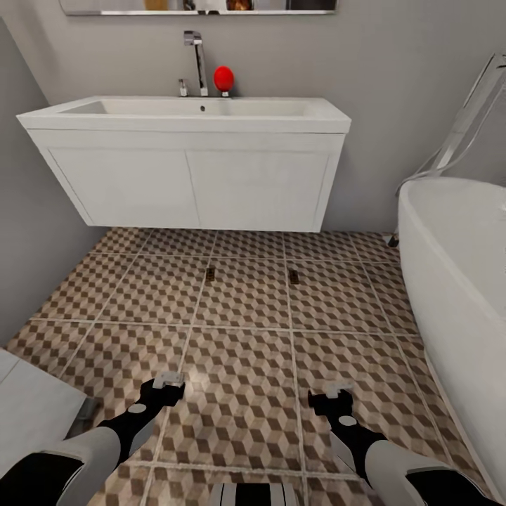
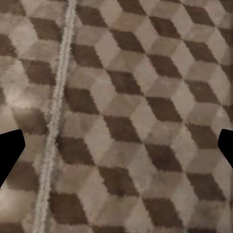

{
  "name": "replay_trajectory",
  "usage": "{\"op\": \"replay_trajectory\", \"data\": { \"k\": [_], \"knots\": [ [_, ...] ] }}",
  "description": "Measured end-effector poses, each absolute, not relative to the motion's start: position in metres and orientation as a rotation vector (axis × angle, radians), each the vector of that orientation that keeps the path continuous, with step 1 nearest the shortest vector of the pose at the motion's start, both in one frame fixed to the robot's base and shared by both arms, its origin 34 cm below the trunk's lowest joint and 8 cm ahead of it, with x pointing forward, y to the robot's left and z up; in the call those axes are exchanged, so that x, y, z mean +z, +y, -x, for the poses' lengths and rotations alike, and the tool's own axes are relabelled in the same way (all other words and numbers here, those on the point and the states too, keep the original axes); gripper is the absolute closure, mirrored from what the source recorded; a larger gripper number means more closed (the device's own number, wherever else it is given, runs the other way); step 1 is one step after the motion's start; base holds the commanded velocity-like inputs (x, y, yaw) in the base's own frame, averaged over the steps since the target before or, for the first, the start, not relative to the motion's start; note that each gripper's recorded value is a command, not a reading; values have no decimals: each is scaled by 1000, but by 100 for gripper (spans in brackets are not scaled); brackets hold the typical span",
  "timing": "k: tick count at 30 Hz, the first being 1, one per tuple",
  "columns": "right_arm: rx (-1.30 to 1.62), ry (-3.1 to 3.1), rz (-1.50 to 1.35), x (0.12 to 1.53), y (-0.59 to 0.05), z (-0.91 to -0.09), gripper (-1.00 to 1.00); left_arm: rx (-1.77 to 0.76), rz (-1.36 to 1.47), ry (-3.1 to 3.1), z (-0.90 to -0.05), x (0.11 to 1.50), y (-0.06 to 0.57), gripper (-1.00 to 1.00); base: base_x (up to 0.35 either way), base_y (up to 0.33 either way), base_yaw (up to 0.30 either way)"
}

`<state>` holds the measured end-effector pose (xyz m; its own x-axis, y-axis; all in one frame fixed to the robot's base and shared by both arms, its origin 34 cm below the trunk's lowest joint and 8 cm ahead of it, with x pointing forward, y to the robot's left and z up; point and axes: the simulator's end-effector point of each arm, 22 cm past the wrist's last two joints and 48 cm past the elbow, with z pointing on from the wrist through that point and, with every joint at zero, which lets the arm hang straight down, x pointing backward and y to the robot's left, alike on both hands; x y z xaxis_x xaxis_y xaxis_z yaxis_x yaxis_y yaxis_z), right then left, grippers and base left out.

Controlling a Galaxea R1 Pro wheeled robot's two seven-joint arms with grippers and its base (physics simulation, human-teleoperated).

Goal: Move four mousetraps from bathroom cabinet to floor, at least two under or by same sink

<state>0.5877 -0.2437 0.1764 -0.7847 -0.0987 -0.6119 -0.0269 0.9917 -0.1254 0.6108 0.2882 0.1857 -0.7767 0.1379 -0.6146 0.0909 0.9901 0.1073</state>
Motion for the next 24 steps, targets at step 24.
{"op": "replay_trajectory", "data": {
  "k": [24],
  "knots": [
    [-144,2379,80,229,-243,-616,-100,98,-152,2369,-638,241,288,-100,0,0,0]
  ]
}}
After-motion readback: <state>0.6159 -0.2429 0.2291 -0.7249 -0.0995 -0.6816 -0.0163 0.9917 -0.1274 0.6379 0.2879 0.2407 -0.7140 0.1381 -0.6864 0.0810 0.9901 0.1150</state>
